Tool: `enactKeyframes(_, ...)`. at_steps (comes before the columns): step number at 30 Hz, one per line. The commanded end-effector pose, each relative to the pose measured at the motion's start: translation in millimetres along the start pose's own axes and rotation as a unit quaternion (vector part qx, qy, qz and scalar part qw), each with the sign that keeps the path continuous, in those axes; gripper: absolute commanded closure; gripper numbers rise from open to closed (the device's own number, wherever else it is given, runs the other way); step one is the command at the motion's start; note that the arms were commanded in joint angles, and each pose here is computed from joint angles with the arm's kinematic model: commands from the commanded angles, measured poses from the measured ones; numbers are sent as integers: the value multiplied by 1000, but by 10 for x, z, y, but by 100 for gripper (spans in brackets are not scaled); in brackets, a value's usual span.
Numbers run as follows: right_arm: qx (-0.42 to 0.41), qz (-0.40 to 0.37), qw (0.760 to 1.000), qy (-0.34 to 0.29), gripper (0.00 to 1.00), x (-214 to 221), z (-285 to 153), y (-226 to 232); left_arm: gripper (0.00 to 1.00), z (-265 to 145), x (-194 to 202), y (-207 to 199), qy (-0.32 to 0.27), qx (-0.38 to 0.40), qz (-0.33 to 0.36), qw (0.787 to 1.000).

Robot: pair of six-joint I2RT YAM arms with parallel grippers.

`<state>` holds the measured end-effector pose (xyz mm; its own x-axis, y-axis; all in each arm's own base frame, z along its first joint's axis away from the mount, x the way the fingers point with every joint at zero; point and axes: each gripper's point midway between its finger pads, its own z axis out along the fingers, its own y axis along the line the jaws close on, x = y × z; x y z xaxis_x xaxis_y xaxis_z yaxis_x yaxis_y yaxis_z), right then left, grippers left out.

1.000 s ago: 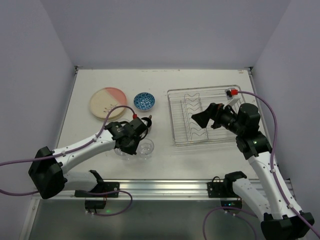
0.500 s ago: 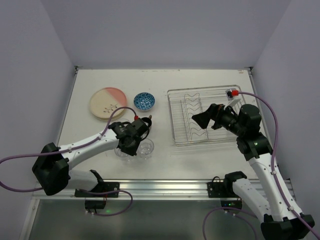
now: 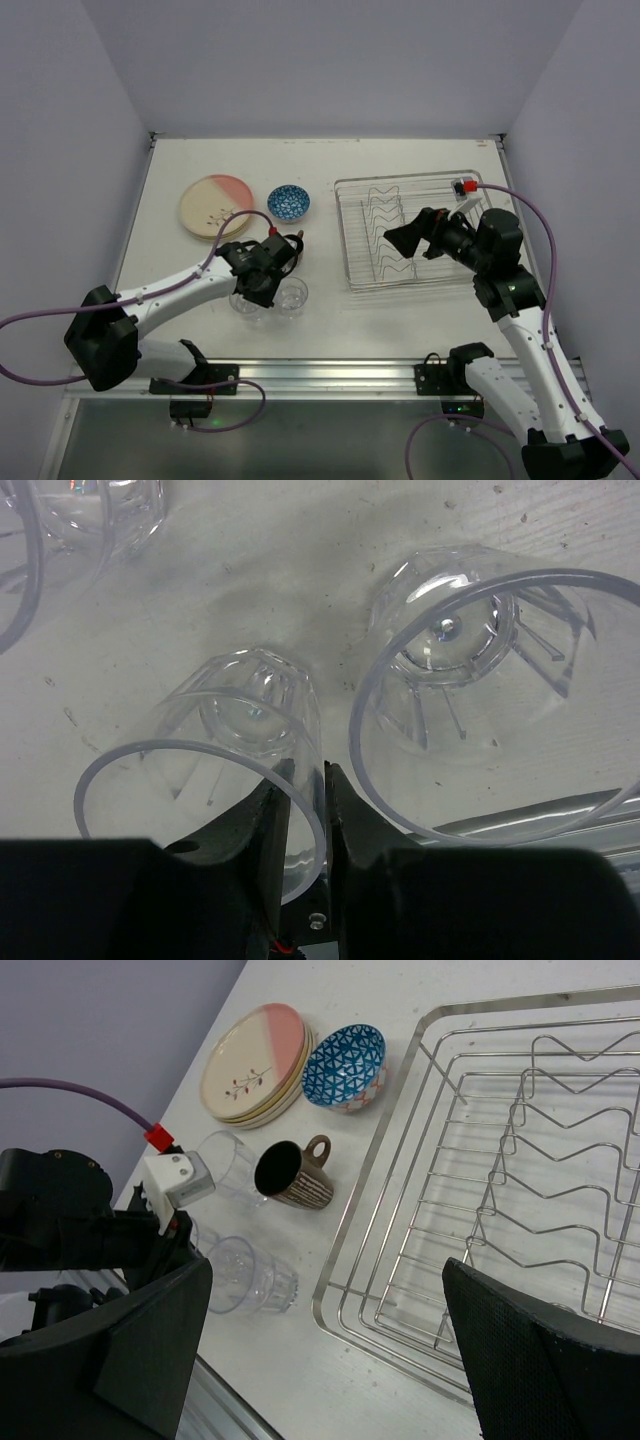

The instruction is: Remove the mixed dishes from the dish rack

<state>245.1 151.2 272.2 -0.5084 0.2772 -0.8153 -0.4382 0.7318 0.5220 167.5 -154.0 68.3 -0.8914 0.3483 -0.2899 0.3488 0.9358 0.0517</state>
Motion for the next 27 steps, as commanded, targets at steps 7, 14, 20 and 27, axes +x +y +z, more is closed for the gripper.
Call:
enactKeyframes(7, -3, -14, 1000, -9, 1, -53, -26, 21, 76, -116, -355, 45, -53, -6, -2, 999)
enactKeyframes(14, -5, -15, 1000, -12, 1, -72, -39, 41, 74, -146, -368, 77, -54, -11, -6, 998)
enactKeyframes(20, 2, -17, 1000, -14, 1, -105, -48, 31, 57, -426, -496, 96, -94, -2, -20, 995)
enactKeyframes(27, 104, 10, 994, -21, 1, -175, -63, -287, 16, -926, -778, 74, -196, 39, -38, 979)
